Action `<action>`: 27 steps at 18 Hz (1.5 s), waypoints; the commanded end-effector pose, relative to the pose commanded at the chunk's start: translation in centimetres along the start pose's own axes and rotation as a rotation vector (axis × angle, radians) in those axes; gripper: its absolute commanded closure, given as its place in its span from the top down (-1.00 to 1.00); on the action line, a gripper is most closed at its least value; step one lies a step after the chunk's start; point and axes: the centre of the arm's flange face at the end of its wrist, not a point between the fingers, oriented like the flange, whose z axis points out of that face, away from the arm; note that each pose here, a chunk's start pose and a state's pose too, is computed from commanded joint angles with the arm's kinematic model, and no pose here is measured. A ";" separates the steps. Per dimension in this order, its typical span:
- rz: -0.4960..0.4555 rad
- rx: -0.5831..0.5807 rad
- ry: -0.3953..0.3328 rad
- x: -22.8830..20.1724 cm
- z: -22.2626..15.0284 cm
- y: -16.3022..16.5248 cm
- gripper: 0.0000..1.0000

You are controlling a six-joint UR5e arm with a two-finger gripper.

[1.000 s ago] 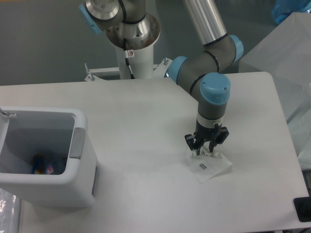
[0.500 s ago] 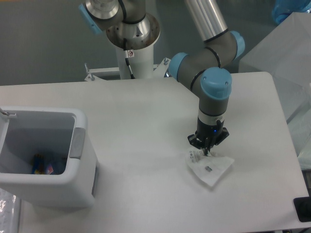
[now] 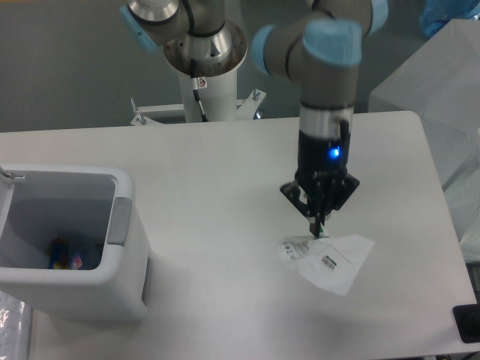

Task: Place the trash in the trash can
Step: 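Carry the wrapper over the bin and release it inside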

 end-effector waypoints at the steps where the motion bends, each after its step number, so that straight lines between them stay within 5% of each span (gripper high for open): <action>1: -0.005 0.010 0.029 1.9 -0.4 -0.5 -0.88; 9: 0.182 0.012 0.210 18.1 -4.7 3.5 -0.88; 14: 0.260 -0.029 0.282 23.6 -6.1 7.9 -0.88; 27: 0.311 -0.206 0.306 24.2 -1.0 16.5 -0.79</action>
